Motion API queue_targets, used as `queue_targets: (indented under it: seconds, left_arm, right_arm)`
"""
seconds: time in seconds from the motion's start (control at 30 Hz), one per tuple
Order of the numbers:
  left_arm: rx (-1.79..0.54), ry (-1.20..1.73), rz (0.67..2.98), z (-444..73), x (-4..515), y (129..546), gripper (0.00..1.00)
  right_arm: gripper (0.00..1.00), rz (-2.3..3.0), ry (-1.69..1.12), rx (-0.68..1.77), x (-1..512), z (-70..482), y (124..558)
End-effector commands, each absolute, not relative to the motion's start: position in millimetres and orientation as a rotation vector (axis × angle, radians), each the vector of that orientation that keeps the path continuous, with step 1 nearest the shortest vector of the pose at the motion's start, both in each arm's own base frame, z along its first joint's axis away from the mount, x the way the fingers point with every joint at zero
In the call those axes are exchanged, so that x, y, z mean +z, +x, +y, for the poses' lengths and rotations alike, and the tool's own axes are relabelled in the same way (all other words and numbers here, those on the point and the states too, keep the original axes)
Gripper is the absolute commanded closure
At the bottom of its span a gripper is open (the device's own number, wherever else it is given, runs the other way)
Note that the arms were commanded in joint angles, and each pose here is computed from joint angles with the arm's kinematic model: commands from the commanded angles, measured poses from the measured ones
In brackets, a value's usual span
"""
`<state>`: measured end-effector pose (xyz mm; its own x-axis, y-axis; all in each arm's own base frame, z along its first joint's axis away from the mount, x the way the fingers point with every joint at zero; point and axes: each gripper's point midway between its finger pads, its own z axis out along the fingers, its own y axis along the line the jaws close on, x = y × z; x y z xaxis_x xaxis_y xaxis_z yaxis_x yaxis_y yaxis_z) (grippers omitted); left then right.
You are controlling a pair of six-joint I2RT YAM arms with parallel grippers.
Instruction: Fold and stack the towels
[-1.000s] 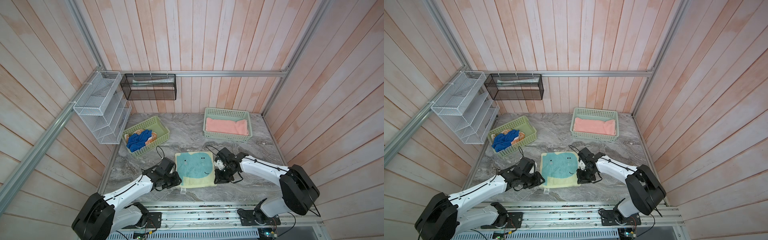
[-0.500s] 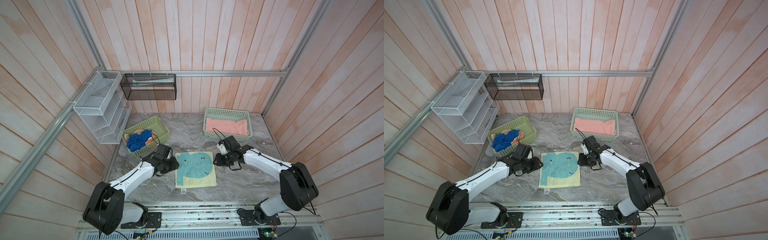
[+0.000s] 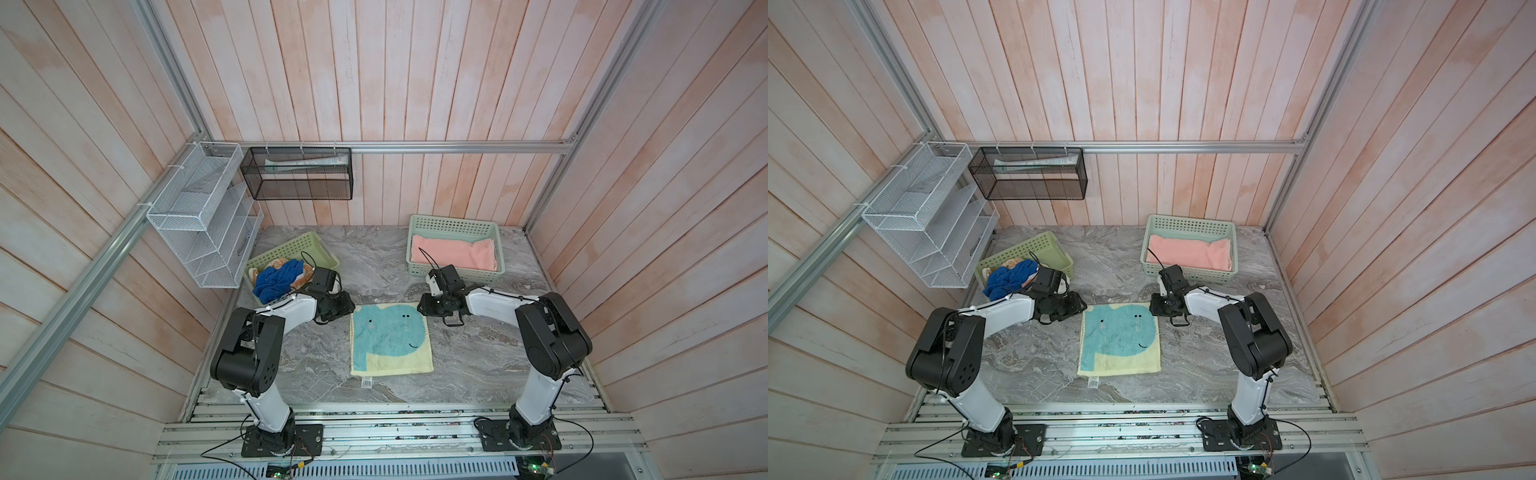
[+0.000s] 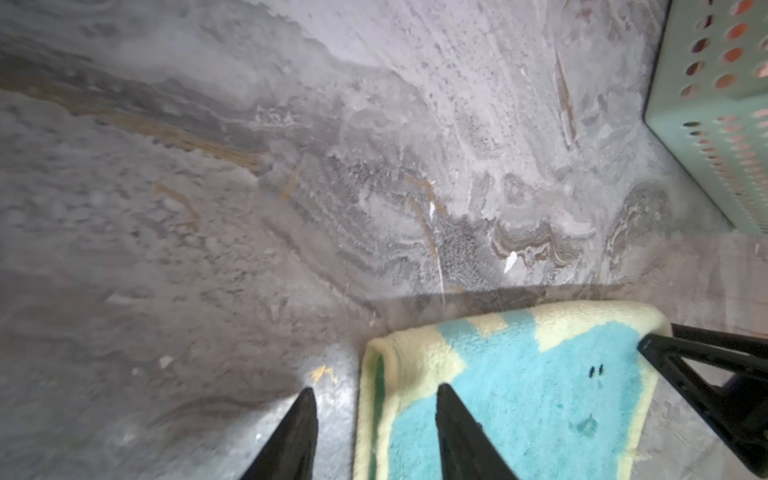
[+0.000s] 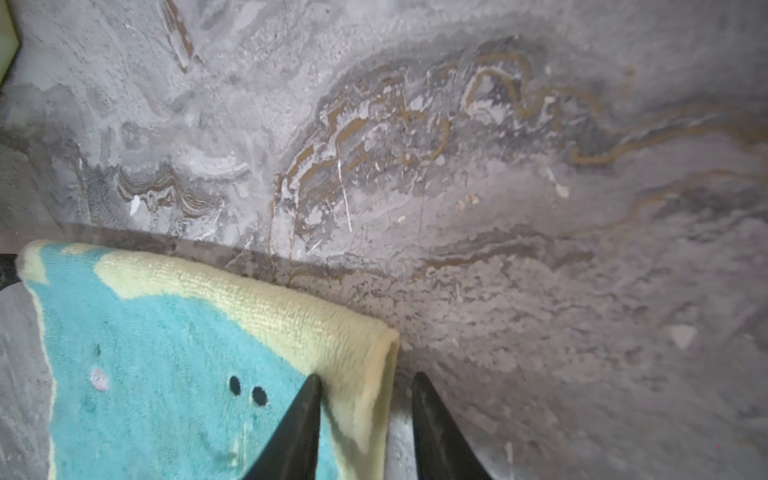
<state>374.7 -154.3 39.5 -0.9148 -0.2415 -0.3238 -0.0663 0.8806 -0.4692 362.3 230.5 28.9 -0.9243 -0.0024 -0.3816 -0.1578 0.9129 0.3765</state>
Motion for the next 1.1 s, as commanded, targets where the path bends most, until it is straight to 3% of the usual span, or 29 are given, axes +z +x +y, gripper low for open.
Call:
queue_targets:
  seconds: [0.0, 0.23, 0.3, 0.43, 0.47, 0.77, 1.07]
  left_arm:
    - [-0.71, -0.154, 2.643, -166, 43, 388, 0.54]
    - [-0.762, -0.139, 2.649, -174, 35, 393, 0.65]
    - [-0.761, -0.12, 2.644, -175, 37, 394, 0.72]
    - [-0.785, -0.034, 2.613, -179, 44, 399, 0.98]
    - [-0.785, -0.006, 2.597, -180, 49, 401, 1.0]
    - [-0.7, 0.137, 2.455, -176, 100, 412, 1.0]
    - [-0.755, 0.177, 2.424, -178, 118, 399, 1.0]
  right_arm:
    - [0.62, 2.703, -0.11, 0.548, 23, 229, 370]
    - [0.69, 2.724, -0.166, 0.563, 16, 235, 371]
    - [0.72, 2.719, -0.185, 0.568, 17, 237, 372]
    - [0.8, 2.707, -0.23, 0.567, 18, 239, 377]
    - [0.81, 2.704, -0.242, 0.563, 19, 239, 378]
    - [1.0, 2.559, -0.406, 0.5, 56, 238, 390]
    - [1.0, 2.456, -0.458, 0.44, 89, 229, 391]
